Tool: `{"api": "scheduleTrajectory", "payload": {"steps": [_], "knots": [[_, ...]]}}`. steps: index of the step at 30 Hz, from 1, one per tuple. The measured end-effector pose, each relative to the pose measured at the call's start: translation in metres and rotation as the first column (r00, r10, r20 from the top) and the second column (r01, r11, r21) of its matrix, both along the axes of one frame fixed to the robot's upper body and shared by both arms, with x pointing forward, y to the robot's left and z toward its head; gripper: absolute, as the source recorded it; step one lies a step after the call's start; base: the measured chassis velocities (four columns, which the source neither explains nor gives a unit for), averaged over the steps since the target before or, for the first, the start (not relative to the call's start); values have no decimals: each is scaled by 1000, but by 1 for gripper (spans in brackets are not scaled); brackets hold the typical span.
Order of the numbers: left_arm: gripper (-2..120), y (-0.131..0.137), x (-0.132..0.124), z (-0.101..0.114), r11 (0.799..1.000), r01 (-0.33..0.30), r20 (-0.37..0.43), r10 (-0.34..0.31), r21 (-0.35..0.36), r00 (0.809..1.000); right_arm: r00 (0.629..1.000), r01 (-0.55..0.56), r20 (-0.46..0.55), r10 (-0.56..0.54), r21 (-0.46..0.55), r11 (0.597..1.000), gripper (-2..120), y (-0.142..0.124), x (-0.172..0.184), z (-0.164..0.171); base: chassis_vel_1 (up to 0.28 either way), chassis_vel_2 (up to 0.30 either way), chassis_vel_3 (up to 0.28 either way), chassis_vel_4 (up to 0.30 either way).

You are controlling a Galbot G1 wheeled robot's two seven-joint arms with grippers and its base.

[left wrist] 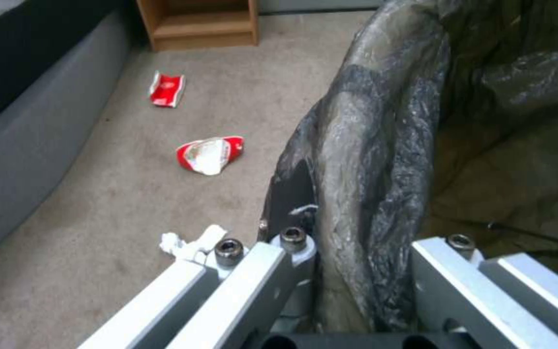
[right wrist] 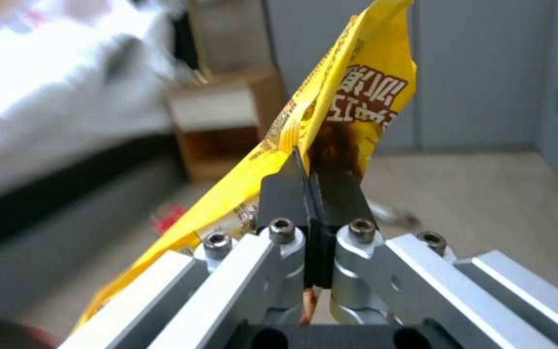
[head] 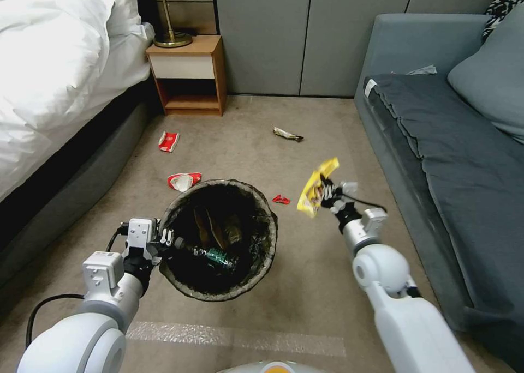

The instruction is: Pick up the trash bin, then pick up the garbage from the floor and place it into the trash bin.

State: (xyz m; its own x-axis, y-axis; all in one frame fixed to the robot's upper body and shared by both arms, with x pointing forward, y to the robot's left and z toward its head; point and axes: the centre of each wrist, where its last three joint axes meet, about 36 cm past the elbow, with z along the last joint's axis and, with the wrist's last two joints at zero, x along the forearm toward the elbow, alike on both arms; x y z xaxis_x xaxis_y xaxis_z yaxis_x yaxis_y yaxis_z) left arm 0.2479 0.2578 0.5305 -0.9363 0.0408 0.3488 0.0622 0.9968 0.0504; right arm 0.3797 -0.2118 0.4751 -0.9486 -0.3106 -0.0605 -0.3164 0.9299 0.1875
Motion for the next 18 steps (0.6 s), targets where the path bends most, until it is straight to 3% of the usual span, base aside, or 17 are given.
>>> {"api": "scheduleTrajectory", "payload": {"steps": [1,6,10,18], "knots": [[1,0,0,0,1000,1,1,-1,-1,1000,999,-37,25,36,24,999,0,2,-12,20,0,0,0,0],[1,-1,1,0,1000,4,3,-4,-3,1000,991,-116,76,111,65,991,0,10,-33,47,0,0,0,0],[1,-2,1,1,1000,8,3,-8,-5,1000,957,-273,128,259,99,957,0,24,-62,72,0,0,0,0],[1,-5,2,0,1000,17,-2,-17,-12,1000,896,-432,127,426,30,901,0,41,-83,71,0,0,0,0]]}}
